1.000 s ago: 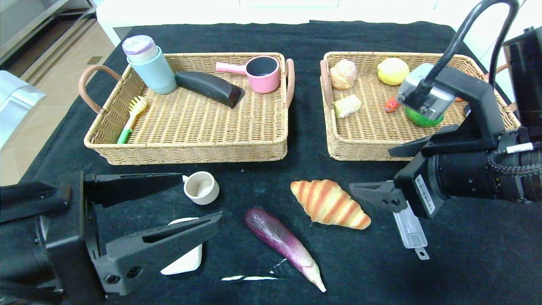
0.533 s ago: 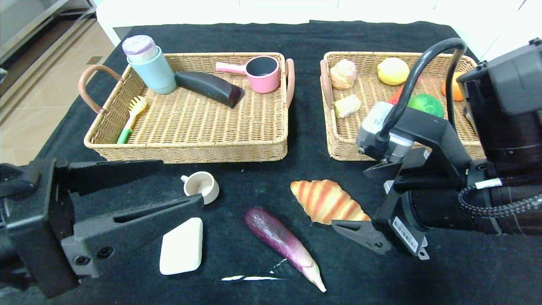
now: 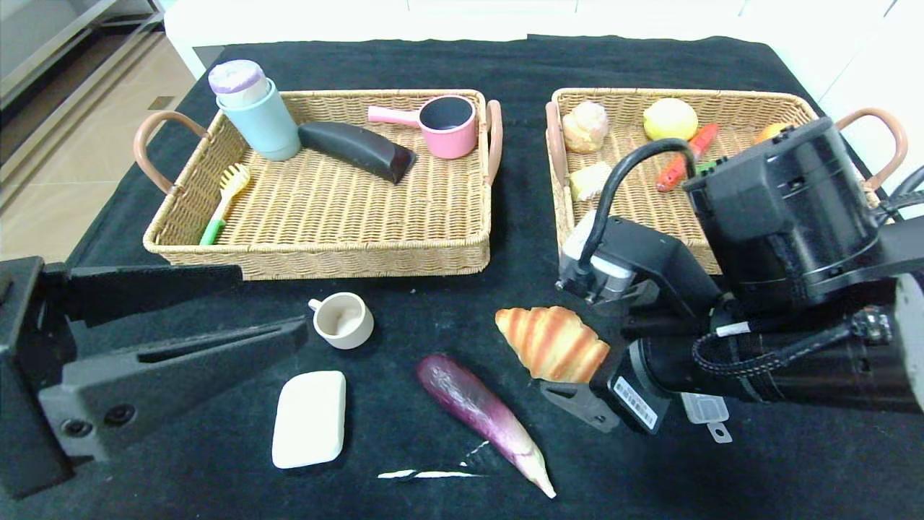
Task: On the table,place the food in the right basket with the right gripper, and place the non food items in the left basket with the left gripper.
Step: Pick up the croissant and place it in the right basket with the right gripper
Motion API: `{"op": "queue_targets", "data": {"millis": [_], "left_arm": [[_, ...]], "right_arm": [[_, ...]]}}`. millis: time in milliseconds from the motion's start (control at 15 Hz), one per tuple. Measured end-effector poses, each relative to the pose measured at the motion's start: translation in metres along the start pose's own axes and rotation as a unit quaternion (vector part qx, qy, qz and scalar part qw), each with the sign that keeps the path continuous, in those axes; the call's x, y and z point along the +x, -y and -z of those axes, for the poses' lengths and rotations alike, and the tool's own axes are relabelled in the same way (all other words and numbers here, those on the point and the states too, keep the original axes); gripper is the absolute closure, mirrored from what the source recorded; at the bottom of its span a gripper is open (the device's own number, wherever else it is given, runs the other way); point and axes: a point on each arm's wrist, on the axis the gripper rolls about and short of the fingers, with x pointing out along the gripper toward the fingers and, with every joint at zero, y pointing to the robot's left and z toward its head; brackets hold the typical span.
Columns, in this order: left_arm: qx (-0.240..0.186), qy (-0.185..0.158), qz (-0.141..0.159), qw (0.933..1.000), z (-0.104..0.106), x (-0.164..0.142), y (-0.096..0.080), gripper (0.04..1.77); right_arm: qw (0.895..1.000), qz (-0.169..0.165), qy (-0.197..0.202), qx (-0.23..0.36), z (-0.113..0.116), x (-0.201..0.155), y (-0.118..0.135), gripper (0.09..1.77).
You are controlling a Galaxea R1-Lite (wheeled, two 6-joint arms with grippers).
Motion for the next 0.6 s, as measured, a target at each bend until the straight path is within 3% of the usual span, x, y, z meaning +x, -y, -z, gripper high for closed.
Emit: {"op": "queue_targets", "data": {"millis": [200, 600], "left_arm": [[0.002, 0.006, 0.003, 1.0000, -0.001, -0.004, 0.001, 0.09], [0.003, 0.007, 0.005, 1.0000, -0.001, -0.005, 0.001, 0.09]], "right_arm": [[0.999, 0.050, 0.001, -0.011, -0.002, 0.017, 0.002, 0.16], [0.998, 0.051, -0.019, -0.013, 0.006, 0.035, -0.003, 0.16]]}}
